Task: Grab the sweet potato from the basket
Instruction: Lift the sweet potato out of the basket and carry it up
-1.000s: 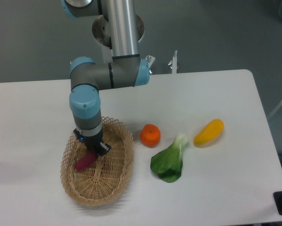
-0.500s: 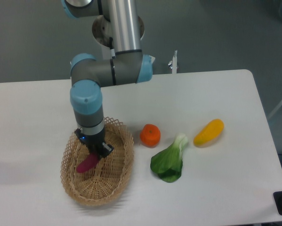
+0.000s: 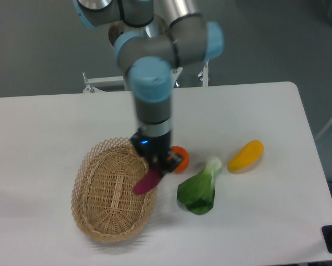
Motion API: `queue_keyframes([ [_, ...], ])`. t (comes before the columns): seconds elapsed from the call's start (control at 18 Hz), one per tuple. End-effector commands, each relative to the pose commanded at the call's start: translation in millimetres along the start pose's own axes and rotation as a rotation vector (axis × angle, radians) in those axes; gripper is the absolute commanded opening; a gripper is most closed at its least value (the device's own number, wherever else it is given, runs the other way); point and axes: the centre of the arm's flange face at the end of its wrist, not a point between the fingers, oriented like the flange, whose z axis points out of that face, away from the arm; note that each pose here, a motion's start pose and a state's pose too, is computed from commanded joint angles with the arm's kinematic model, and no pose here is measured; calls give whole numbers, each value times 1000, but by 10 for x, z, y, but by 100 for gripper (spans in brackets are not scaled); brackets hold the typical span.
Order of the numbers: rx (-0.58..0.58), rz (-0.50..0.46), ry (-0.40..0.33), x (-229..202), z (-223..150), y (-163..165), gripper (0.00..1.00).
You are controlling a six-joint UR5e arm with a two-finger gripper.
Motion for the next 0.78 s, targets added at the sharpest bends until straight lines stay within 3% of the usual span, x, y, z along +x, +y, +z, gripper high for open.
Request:
queue_keyframes([
  [0.33, -40, 129, 42, -483, -15, 973, 20],
  [0.5, -43, 138, 50, -489, -145, 1112, 20],
  [0.78, -29, 142, 32, -513, -239, 1068, 20],
])
